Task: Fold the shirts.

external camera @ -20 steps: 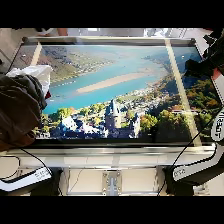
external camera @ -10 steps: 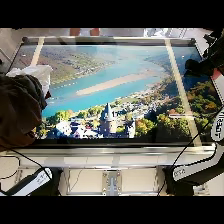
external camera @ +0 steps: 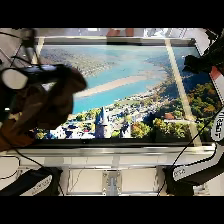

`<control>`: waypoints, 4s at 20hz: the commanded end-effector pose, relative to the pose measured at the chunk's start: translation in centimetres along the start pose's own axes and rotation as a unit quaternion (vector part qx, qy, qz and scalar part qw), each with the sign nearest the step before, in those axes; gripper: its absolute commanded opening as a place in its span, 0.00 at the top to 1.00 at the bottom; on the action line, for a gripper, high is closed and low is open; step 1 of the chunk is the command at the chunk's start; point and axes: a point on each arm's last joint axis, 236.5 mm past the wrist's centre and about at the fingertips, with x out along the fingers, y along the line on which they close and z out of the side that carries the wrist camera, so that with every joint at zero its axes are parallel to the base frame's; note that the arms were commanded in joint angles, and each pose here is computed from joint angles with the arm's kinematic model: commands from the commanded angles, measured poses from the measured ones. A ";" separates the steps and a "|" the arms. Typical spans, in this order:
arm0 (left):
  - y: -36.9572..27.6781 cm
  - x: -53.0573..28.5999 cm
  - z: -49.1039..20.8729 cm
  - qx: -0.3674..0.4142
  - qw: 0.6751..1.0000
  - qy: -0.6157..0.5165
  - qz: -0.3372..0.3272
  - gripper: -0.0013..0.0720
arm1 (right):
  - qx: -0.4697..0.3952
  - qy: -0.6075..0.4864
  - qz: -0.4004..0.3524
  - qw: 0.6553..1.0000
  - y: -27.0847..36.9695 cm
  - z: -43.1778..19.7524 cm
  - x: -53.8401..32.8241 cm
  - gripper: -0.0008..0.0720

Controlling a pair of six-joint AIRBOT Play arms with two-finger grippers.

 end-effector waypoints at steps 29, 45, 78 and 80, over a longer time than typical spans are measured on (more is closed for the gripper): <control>28.1 -15.0 -30.2 -0.314 0.829 0.192 0.421 0.09 | -0.158 0.265 0.165 0.937 17.0 -23.8 14.4 0.68; 28.6 -7.1 -28.5 -0.376 0.869 0.126 0.296 0.97 | -0.159 0.267 0.166 0.936 17.1 -23.8 14.0 0.68; 28.0 -9.9 -23.0 -0.313 0.898 0.054 0.305 0.97 | 0.211 0.116 0.294 0.925 27.8 -30.4 22.8 0.46; 28.0 -9.9 -23.0 -0.312 0.898 0.054 0.305 0.97 | 0.206 0.104 0.306 0.924 29.1 -28.6 23.0 0.46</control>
